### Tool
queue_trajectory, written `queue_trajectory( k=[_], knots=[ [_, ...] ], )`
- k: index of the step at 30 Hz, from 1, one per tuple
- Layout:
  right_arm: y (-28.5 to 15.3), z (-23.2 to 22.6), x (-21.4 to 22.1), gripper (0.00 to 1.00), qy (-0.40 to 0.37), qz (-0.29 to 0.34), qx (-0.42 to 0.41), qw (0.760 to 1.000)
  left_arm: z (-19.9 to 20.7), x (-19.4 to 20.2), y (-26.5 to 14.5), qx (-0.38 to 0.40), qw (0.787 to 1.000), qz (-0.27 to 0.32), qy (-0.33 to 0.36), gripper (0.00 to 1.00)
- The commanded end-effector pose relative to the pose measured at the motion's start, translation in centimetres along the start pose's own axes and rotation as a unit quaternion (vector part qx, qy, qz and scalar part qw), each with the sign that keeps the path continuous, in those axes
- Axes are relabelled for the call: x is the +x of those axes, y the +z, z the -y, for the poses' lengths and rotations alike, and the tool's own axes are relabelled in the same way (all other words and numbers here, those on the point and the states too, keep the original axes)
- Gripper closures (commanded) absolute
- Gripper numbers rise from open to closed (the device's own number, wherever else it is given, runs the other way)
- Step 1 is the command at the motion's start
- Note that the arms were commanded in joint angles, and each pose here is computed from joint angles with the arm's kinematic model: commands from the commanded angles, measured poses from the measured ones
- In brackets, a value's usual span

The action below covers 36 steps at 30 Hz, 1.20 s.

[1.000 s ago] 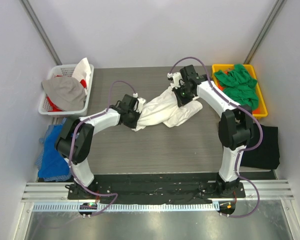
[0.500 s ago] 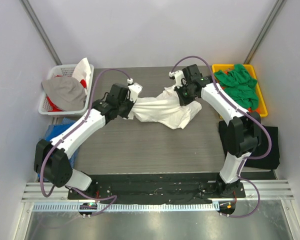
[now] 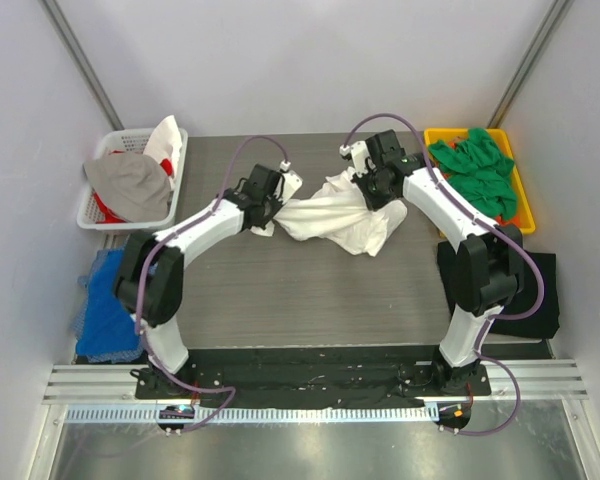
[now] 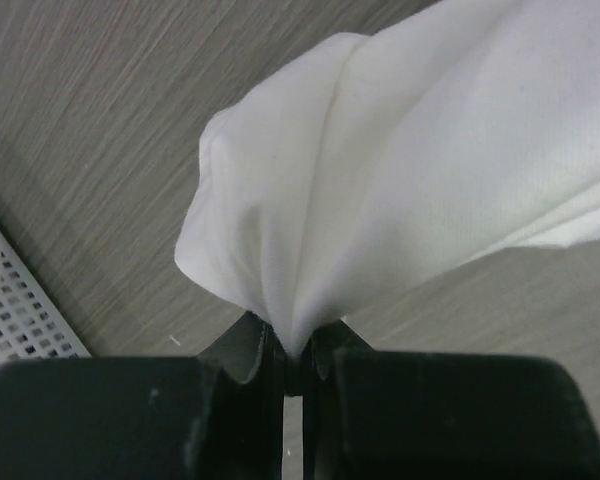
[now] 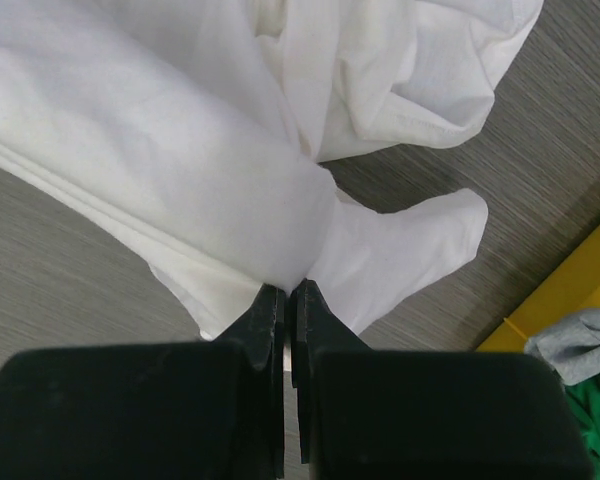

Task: Fold and stack the t-shirts
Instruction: Flatten out the tshirt

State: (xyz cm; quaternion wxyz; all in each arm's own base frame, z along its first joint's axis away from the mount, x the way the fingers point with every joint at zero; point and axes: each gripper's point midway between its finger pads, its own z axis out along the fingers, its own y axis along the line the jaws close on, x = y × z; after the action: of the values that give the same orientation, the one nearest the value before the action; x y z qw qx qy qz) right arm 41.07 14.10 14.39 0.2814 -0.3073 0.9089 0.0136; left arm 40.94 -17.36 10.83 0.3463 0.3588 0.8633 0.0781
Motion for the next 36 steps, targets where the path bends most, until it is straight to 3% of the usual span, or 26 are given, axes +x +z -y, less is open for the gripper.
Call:
queue_trajectory(
  k=[1, 6, 9, 10, 11, 14, 16, 23, 36],
  knots=[
    [-0.9, 2.8, -0.2, 0.99, -0.008, 0.006, 0.053, 0.999, -3.3, -4.2, 2.2, -0.061, 0.997, 0.034, 0.016, 0.97],
    [-0.6, 3.0, 0.5, 0.99, -0.008, -0.003, 0.054, 0.998, -4.4, -7.1, 3.9, -0.084, 0.994, 0.06, 0.019, 0.91],
    [-0.3, 2.8, 0.9, 0.99, -0.008, -0.009, 0.051, 0.999, -4.6, -8.0, 5.1, -0.09, 0.994, 0.063, 0.022, 0.76],
    [-0.2, 2.6, 1.1, 0.99, -0.008, -0.012, 0.048, 0.999, -4.6, -8.1, 5.4, -0.092, 0.994, 0.064, 0.022, 0.61],
    [-0.1, 2.6, 1.2, 0.99, -0.007, -0.013, 0.046, 0.999, -4.6, -8.0, 6.0, -0.095, 0.993, 0.061, 0.022, 0.55],
    [0.1, 2.3, 1.5, 0.99, -0.008, -0.016, 0.042, 0.999, -4.8, -8.2, 6.4, -0.104, 0.992, 0.067, 0.011, 0.47],
    [0.2, 2.3, 1.6, 0.99, -0.006, -0.018, 0.041, 0.999, -4.9, -8.2, 6.2, -0.109, 0.991, 0.072, 0.002, 0.35],
    [0.7, 2.0, 1.7, 0.99, -0.007, -0.019, 0.033, 0.999, -3.5, -6.0, 4.0, -0.076, 0.995, 0.071, -0.002, 0.26],
    [1.2, 1.4, 2.4, 0.99, -0.005, -0.024, 0.021, 0.999, 1.9, -4.3, 5.8, 0.081, 0.995, 0.049, 0.042, 0.28]
  ],
)
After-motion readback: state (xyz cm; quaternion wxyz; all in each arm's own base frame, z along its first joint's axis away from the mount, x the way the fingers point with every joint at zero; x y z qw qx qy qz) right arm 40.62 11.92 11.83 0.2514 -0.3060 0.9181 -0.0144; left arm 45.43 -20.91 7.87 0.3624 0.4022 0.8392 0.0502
